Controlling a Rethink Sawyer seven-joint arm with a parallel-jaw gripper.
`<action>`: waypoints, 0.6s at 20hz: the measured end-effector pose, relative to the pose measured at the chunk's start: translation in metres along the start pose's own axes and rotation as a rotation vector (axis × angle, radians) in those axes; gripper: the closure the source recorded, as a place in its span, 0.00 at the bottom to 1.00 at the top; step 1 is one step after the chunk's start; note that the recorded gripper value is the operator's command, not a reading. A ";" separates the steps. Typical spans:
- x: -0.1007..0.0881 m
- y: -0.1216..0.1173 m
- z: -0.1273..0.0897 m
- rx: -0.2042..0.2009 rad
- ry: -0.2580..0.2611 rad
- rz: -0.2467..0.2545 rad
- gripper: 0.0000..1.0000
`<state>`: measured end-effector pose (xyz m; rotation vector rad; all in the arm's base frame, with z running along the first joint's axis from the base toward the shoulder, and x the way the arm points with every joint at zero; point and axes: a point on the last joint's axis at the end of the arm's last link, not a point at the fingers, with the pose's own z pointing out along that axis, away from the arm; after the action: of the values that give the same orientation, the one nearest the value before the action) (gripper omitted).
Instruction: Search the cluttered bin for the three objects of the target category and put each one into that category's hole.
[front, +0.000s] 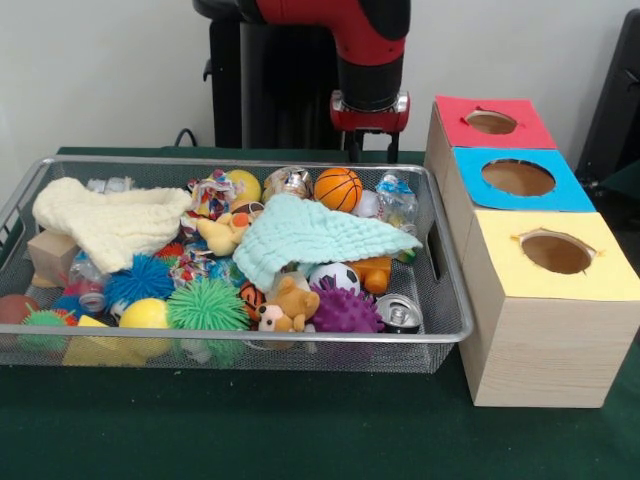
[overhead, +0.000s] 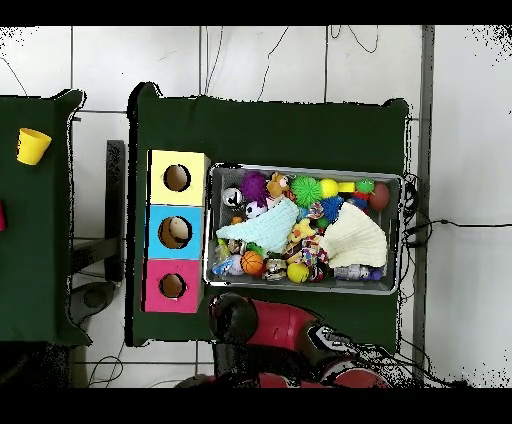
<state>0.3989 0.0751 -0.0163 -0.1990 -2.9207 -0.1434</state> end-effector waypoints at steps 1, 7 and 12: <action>0.000 0.001 -0.001 0.001 0.003 -0.003 0.00; 0.005 0.012 -0.021 0.013 0.065 -0.035 0.00; 0.004 0.012 -0.028 0.014 0.074 -0.036 0.00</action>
<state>0.4022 0.0844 0.0129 -0.1363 -2.8522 -0.1326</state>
